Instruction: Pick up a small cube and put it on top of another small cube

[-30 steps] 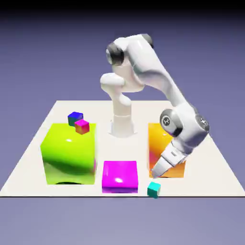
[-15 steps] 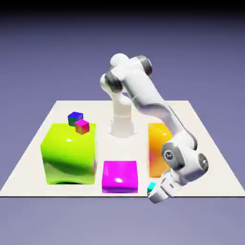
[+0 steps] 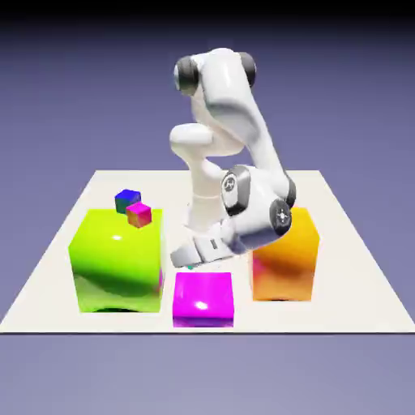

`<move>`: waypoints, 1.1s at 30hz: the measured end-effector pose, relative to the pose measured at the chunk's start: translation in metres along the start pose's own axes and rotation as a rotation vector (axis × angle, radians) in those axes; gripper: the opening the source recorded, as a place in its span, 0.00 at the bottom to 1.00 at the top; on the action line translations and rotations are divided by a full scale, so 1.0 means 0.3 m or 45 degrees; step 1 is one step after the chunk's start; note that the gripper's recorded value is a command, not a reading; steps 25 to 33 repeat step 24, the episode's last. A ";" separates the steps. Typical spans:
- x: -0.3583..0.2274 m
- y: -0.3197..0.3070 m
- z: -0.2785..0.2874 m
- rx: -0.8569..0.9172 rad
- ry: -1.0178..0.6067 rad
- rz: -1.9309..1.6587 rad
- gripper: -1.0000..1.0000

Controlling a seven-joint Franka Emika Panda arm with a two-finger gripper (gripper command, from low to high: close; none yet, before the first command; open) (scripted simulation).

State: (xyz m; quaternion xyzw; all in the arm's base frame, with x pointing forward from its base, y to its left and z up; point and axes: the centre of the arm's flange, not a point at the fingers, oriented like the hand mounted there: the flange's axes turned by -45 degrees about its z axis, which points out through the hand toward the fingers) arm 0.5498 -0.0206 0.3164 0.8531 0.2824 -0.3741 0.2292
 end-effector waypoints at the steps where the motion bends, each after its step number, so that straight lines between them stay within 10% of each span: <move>1: -0.060 0.028 0.020 0.030 -0.002 0.028 0.00; 14: -0.770 0.157 0.410 0.581 0.169 0.264 0.00; 20: -0.717 0.085 0.586 0.601 0.179 0.267 0.00; 21: -0.705 0.070 0.613 0.602 0.180 0.266 1.00; 33: -0.722 0.091 0.575 0.599 0.178 0.267 1.00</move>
